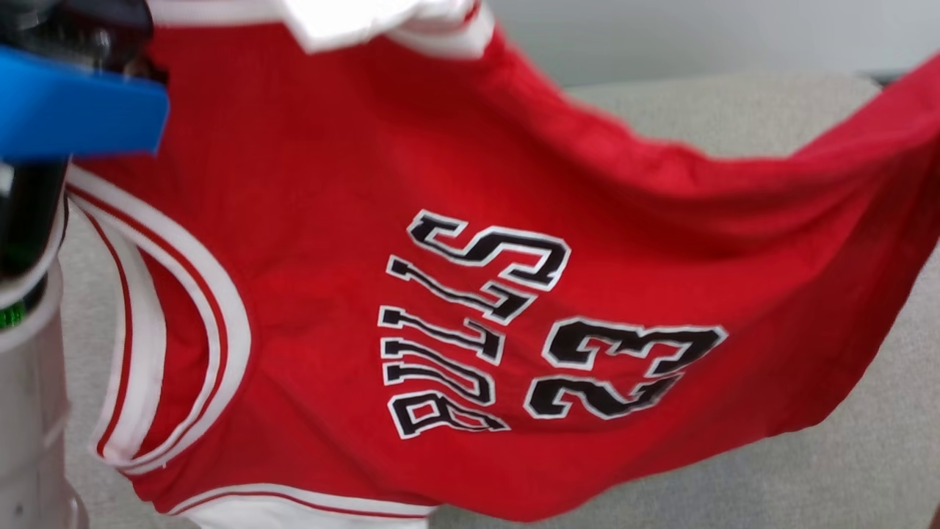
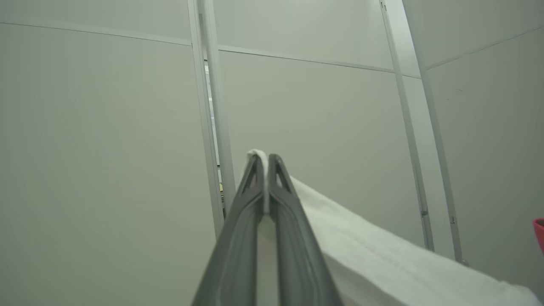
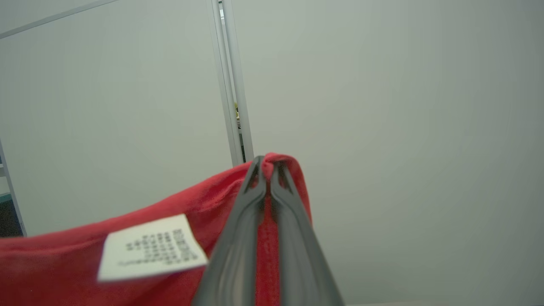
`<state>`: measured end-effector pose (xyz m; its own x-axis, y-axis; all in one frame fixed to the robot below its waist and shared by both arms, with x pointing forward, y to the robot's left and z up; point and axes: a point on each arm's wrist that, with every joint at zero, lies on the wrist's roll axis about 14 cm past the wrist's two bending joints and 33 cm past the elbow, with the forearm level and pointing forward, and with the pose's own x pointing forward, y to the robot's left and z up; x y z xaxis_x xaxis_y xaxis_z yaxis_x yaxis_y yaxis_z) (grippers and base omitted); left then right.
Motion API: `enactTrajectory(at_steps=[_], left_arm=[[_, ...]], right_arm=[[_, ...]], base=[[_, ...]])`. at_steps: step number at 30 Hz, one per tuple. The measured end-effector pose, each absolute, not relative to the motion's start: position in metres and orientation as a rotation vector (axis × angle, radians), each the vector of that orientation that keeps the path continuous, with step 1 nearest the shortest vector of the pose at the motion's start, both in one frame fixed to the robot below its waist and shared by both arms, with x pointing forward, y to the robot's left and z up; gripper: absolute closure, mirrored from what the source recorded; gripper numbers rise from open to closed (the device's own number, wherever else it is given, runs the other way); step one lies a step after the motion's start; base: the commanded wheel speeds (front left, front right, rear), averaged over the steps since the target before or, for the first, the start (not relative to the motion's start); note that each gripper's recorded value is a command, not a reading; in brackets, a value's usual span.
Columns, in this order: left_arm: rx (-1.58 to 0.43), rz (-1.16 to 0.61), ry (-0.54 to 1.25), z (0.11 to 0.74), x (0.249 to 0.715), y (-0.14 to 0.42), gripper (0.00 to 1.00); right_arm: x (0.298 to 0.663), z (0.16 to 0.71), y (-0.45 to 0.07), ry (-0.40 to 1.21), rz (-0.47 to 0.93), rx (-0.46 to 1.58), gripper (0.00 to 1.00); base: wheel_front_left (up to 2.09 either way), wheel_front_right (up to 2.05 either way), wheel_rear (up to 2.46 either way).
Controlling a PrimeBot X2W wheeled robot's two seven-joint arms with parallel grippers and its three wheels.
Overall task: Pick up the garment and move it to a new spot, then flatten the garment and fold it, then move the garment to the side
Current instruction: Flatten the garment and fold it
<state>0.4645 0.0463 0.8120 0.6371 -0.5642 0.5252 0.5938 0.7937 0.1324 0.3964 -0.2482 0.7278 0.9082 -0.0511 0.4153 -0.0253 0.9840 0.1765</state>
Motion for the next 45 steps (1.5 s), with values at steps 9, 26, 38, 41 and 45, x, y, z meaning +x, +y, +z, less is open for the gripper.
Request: enactTrajectory(at_steps=[9, 26, 38, 41, 45], left_arm=[[0.07, -0.593, -0.479, 0.766, 0.579, 0.042, 1.0], [0.0, -0.506, -0.433, 0.692, 0.681, 0.051, 1.0], [-0.229, -0.439, -0.126, 0.505, 0.663, 0.077, 1.0], [-0.277, -0.426, -0.134, 0.497, 0.651, 0.084, 1.0], [-0.35, -0.376, -0.136, 0.488, 0.628, 0.103, 1.0]], right_arm=[[0.51, 0.7, -0.267, -0.302, -0.079, 0.092, 1.0], [0.673, 0.614, -0.228, -0.118, -0.073, -0.076, 1.0], [0.665, 0.432, -0.21, 0.165, -0.05, 0.075, 1.0], [0.658, 0.427, -0.206, 0.148, -0.039, 0.102, 1.0], [0.643, 0.425, -0.203, 0.134, -0.033, 0.157, 1.0]], base=[[0.0, 0.0, 0.0], [0.0, 0.0, 0.0], [0.0, 0.0, 0.0], [0.0, 0.0, 0.0], [0.0, 0.0, 0.0]])
